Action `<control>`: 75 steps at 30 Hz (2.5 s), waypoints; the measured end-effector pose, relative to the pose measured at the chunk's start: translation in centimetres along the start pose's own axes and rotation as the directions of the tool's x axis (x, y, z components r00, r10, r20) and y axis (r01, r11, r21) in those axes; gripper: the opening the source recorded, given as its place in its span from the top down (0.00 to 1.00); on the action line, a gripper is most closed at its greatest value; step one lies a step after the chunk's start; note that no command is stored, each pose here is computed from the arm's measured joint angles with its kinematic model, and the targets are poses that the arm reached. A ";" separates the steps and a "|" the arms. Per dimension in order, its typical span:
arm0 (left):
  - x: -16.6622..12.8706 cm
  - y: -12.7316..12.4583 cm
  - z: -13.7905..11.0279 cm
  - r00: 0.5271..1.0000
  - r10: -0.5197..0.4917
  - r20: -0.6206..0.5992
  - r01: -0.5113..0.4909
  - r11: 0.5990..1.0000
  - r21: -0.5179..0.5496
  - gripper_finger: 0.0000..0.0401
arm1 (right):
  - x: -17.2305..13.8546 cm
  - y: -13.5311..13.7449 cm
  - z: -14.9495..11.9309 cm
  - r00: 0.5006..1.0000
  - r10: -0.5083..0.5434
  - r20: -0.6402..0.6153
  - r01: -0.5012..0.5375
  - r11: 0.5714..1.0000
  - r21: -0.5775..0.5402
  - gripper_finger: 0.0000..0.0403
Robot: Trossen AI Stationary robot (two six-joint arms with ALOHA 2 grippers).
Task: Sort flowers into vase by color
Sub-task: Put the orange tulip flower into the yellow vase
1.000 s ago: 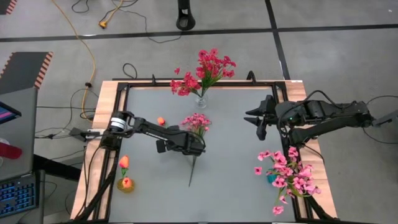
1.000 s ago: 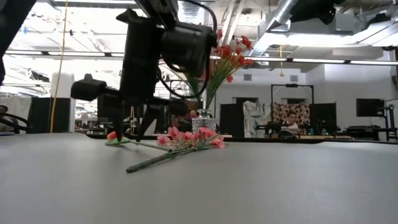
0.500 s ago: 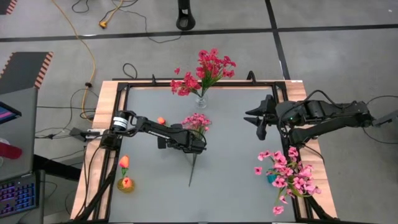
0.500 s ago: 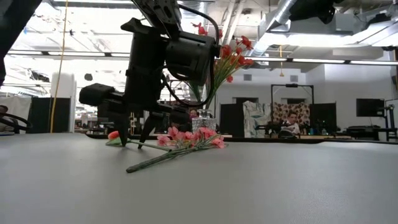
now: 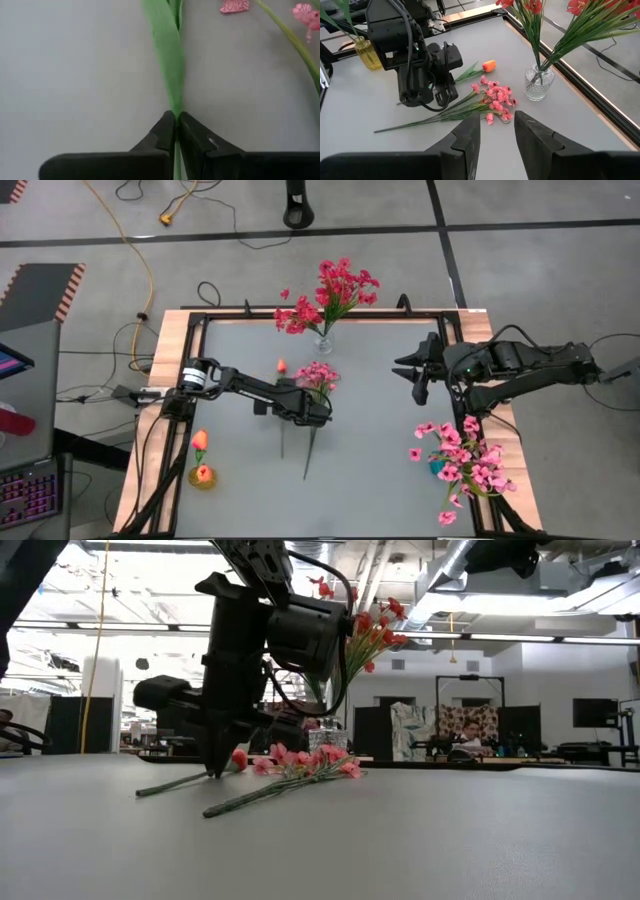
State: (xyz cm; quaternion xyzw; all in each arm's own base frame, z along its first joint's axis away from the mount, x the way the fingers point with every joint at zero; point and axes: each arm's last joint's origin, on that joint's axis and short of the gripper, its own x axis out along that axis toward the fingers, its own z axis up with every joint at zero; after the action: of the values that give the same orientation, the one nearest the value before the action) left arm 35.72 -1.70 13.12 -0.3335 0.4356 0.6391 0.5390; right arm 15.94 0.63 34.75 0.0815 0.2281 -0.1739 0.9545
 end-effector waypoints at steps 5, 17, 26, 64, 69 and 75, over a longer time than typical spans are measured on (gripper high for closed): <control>-0.8 0.4 0.3 1.000 -0.018 0.016 0.017 0.999 0.046 1.00 | 0.0 0.0 0.0 1.000 0.000 0.000 0.000 1.000 0.000 0.63; -9.2 4.5 2.6 0.943 -0.303 0.138 0.260 0.929 0.262 1.00 | 0.0 0.0 0.0 1.000 0.000 0.000 0.000 1.000 0.000 0.63; -16.3 10.2 4.1 0.778 -0.579 0.243 0.466 0.792 0.396 1.00 | 0.0 0.0 0.0 1.000 0.000 0.000 0.000 1.000 0.001 0.63; -25.3 28.1 -0.9 0.128 -0.894 0.430 0.423 0.441 0.791 1.00 | 0.0 0.0 0.0 1.000 0.000 -0.001 0.000 1.000 0.000 0.63; -25.1 29.5 -1.8 0.085 -0.916 0.393 0.449 0.387 0.805 1.00 | 0.0 0.0 0.0 1.000 0.000 -0.001 0.000 1.000 0.000 0.63; -25.2 30.8 -2.5 0.034 -0.934 0.356 0.448 0.332 0.830 1.00 | 0.0 0.0 0.0 1.000 0.000 -0.001 0.000 1.000 0.000 0.63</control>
State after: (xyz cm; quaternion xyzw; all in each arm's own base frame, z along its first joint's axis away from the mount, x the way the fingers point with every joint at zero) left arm 10.46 -15.30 40.80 -0.0097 0.0354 0.1923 0.9806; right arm 15.94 0.64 34.75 0.0818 0.2285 -0.1736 0.9544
